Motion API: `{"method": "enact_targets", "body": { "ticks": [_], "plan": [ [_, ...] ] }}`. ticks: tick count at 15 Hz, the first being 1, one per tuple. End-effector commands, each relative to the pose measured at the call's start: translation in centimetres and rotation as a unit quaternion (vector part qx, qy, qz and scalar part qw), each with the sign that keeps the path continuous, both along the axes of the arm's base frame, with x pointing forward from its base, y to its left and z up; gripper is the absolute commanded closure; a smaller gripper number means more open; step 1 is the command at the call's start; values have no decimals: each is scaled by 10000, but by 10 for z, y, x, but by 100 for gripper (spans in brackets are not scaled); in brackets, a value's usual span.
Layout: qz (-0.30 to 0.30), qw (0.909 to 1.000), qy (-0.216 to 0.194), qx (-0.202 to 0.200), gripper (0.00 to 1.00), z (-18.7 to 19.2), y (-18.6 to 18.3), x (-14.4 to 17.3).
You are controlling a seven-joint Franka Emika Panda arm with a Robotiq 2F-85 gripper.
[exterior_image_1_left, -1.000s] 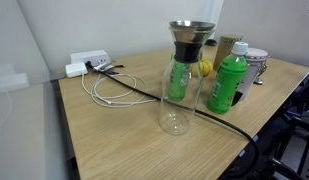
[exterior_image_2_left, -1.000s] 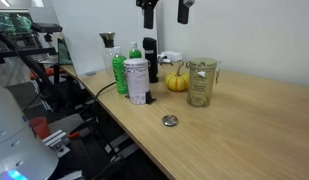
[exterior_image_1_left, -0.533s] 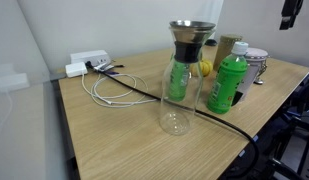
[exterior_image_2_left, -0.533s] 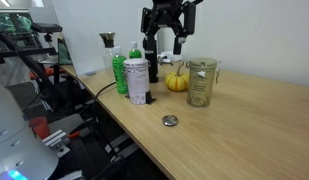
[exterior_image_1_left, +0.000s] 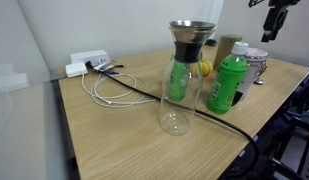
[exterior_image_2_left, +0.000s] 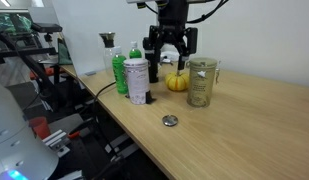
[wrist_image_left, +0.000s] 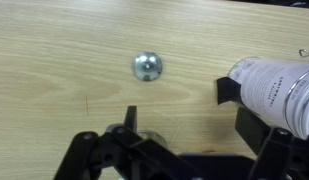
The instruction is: Move the metal thing backward
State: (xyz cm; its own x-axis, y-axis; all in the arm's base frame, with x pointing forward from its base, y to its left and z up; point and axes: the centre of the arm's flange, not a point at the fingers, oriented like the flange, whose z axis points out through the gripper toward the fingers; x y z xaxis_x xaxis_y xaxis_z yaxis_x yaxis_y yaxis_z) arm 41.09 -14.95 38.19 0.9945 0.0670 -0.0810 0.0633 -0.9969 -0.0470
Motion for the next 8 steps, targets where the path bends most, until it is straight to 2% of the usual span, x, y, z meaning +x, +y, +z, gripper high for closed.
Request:
{"method": "enact_targets", "body": {
  "ticks": [1,7,8],
  "plan": [
    [0,10000,0,0,0,0,0,0],
    [74,9997,182,124,0,-13,-3,-8],
    [15,10000,85,39,0,-15,-5,-10]
  ]
}}
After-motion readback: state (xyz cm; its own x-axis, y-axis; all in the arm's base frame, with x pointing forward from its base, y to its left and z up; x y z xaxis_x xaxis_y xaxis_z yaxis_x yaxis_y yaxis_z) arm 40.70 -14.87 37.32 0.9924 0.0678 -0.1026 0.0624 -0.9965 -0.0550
